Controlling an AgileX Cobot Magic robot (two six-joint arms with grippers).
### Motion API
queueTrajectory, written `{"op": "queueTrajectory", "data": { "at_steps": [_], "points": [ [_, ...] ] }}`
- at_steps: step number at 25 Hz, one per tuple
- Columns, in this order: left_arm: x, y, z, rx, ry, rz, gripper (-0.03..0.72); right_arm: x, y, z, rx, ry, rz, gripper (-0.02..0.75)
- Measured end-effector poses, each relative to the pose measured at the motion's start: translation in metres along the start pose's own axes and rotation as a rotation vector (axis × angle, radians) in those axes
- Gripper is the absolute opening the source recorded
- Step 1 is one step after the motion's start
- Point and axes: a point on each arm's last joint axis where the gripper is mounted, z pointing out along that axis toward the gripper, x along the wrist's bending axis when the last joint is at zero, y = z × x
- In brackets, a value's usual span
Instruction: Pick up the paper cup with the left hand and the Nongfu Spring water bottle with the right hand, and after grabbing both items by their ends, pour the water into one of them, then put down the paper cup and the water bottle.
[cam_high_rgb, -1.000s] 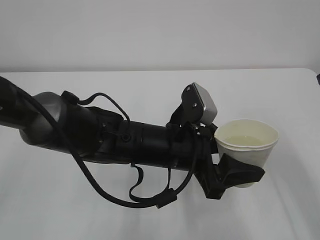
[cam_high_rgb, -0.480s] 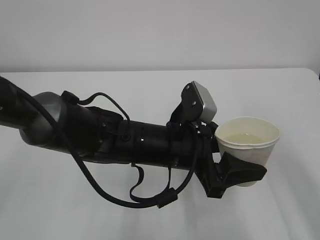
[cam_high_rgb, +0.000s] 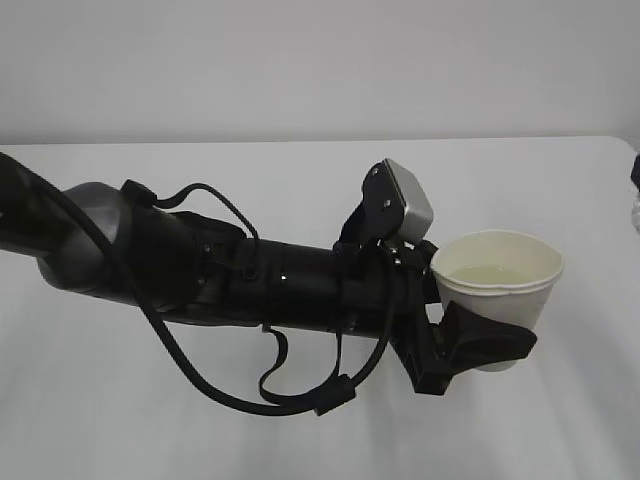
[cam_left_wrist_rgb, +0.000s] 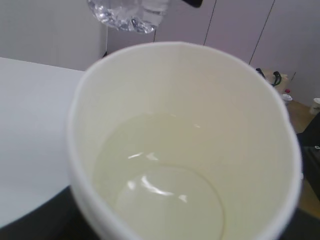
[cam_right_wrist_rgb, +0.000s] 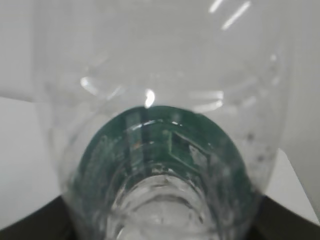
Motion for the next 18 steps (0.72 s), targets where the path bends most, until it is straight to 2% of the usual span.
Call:
{"op": "queueTrajectory", "data": {
  "at_steps": [14, 18],
  "points": [
    [-0.002, 0.002, 0.0, -0.018, -0.017, 0.0, 0.471, 0.003, -0.024, 0.011, 0.152, 0.017, 0.028, 0.41],
    [-0.002, 0.002, 0.0, -0.021, -0.019, 0.0, 0.471, 0.004, -0.032, 0.022, 0.126, 0.017, 0.073, 0.392]
  ]
}}
